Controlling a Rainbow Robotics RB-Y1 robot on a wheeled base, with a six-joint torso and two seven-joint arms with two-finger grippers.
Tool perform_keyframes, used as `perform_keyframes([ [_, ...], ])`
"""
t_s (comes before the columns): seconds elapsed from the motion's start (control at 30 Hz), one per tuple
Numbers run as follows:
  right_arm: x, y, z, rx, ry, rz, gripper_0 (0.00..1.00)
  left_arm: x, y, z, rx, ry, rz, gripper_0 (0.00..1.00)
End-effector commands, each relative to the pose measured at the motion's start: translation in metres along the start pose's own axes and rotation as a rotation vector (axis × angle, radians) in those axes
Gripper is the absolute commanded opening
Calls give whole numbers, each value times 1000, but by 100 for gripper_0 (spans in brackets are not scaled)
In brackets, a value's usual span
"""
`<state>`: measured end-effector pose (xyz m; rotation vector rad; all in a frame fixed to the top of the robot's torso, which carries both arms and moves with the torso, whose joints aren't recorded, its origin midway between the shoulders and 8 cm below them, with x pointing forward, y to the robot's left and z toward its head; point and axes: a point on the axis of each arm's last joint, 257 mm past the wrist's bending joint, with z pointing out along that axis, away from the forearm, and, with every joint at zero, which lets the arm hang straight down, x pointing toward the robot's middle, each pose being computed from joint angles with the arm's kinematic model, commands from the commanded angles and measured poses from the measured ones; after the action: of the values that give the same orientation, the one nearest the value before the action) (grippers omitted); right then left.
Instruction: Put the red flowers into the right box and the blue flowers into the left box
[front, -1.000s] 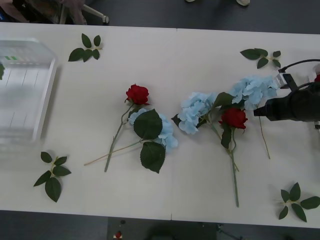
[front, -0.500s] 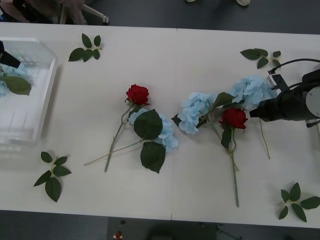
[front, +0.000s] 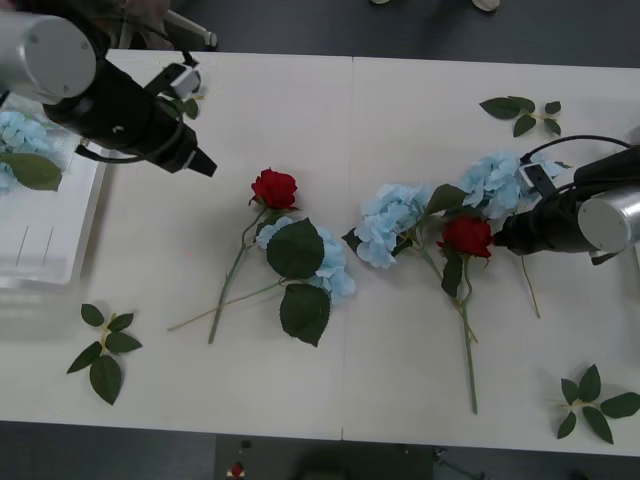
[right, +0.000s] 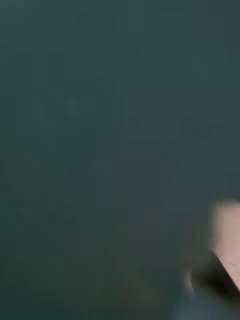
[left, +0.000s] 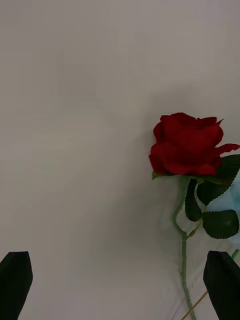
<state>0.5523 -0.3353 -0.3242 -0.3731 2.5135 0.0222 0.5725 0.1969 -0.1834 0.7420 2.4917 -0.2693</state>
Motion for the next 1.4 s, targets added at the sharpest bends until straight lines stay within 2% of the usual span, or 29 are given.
perform_keyframes([
  [0.03, -33, 9, -1, -3, -61, 28, 47, 6, -14, 34, 14, 3, 1, 100],
  [0.1, -34, 11, 0, -3, -61, 26, 10, 10, -19, 49, -4, 18, 33, 100],
  [0.13, -35, 9, 0, 2, -61, 27, 0, 12, -20, 55, -15, 25, 47, 100],
  [0.4, -45, 0, -6, 15, -75, 7, 0, 28, -42, 101, -36, 52, 118, 100],
  [0.53, -76, -8, -30, -2, -125, 20, 0, 33, -57, 117, -29, 57, 135, 100],
  [0.57, -84, -12, -38, -8, -133, 13, 0, 35, -58, 120, -30, 60, 136, 97],
  [0.63, -103, -17, -61, -37, -147, -9, 0, 37, -59, 125, -36, 59, 146, 69],
  [0.67, -108, -19, -68, -48, -152, -15, 0, 38, -59, 127, -38, 58, 147, 65],
  [0.7, -116, -17, -83, -83, -156, -46, 0, 39, -58, 129, -44, 56, 150, 51],
  [0.77, -130, -6, -107, -162, -172, -100, 0, 39, -57, 133, -48, 48, 149, 0],
  [0.93, -155, 62, -164, -479, -278, -147, 0, 33, -55, 134, -58, 29, 146, 0],
  [1.03, -164, 107, -192, -599, -358, -271, 0, 32, -54, 134, -61, 23, 143, 0],
  [1.13, -173, 136, -219, -691, -428, -317, 0, 30, -52, 134, -65, 13, 139, 0],
  [1.2, -176, 155, -239, -764, -474, -318, 0, 19, -51, 131, -65, -27, 135, 0],
  [1.4, -180, 202, -272, -929, -590, -229, 0, -60, -58, 79, -33, -232, 138, 0],
])
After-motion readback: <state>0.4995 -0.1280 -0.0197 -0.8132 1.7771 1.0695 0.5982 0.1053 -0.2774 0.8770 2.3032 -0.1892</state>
